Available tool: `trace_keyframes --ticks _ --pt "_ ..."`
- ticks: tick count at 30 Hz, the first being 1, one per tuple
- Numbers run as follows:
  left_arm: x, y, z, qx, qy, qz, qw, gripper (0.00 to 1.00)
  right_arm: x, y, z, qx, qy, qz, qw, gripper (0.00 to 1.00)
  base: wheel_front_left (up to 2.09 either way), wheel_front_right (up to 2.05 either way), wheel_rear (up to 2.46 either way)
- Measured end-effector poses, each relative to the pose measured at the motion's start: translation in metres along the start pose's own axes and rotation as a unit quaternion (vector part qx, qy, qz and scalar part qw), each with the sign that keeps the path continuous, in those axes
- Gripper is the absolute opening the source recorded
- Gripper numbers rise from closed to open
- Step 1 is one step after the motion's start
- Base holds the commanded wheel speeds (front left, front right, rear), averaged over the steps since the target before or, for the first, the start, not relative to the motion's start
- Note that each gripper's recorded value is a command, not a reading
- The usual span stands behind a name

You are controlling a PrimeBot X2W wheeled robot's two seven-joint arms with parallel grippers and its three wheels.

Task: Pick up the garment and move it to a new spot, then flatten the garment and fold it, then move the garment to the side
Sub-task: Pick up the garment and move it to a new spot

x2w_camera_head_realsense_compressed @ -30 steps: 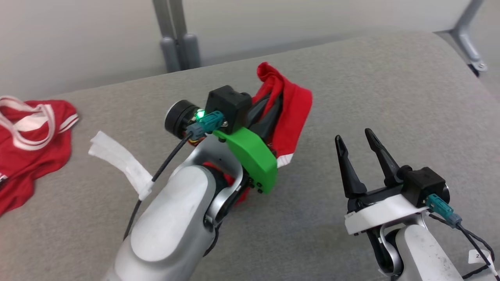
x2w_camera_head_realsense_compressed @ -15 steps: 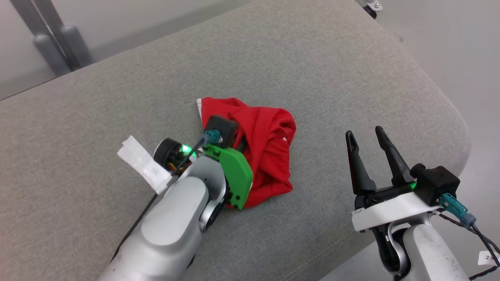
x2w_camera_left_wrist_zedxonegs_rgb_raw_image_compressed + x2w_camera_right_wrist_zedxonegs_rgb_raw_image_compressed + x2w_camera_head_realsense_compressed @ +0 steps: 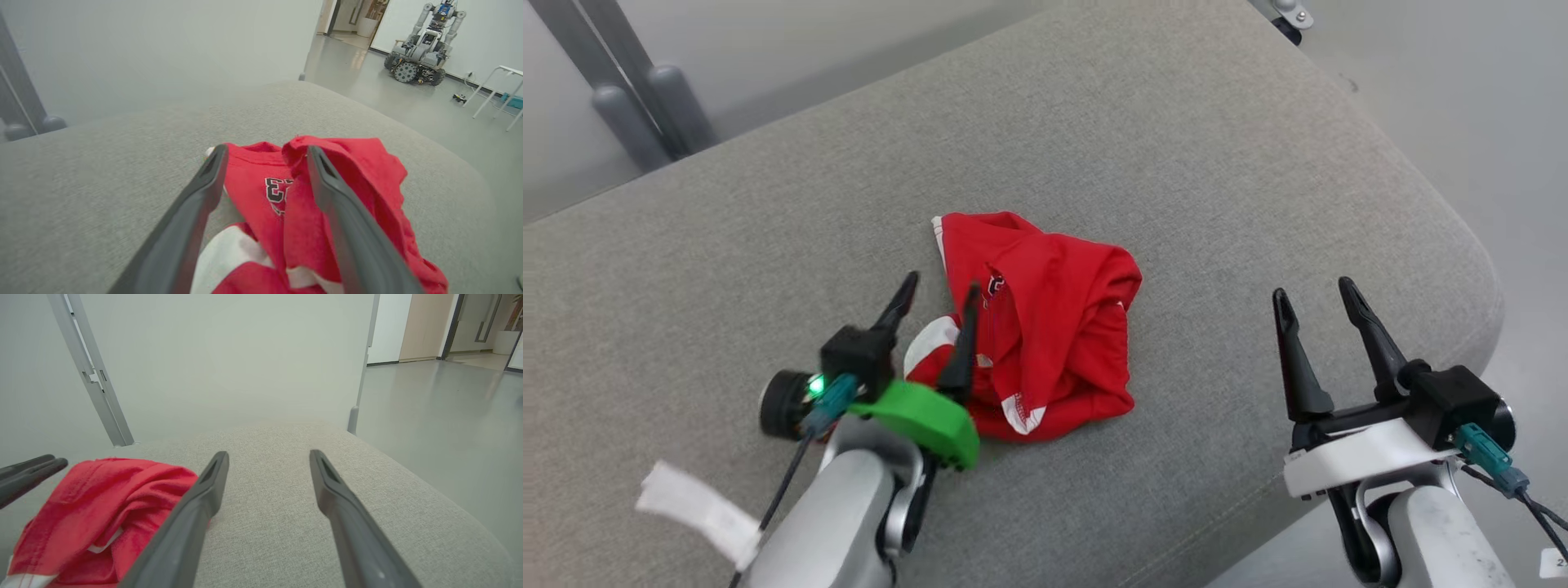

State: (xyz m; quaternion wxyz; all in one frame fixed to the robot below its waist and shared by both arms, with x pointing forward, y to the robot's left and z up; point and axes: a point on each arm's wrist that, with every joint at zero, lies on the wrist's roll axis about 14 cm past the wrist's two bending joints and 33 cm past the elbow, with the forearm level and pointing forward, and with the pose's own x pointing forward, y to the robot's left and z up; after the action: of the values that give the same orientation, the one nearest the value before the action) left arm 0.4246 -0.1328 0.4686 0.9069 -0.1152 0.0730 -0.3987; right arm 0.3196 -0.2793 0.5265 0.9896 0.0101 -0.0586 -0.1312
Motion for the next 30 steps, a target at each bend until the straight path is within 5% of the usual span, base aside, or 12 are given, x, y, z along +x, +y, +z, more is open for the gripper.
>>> trace_keyframes --ticks 10,22,30 --pt "-0.147 0.095 0.020 -0.014 -0.059 0.215 0.975 1.00 -0.011 -0.001 0.002 -0.033 -0.006 0.033 0.999 1.00 0.00 0.00 0.00" --pt "-0.281 0.125 0.011 0.003 -0.072 0.344 0.936 1.00 -0.005 0.055 -0.020 -0.016 0.016 0.125 0.992 1.00 0.00 0.00 0.00" --pt "-0.328 0.124 0.022 0.014 -0.109 0.394 0.913 1.00 -0.006 0.086 -0.014 -0.003 0.004 0.167 0.986 1.00 0.00 0.00 0.00"
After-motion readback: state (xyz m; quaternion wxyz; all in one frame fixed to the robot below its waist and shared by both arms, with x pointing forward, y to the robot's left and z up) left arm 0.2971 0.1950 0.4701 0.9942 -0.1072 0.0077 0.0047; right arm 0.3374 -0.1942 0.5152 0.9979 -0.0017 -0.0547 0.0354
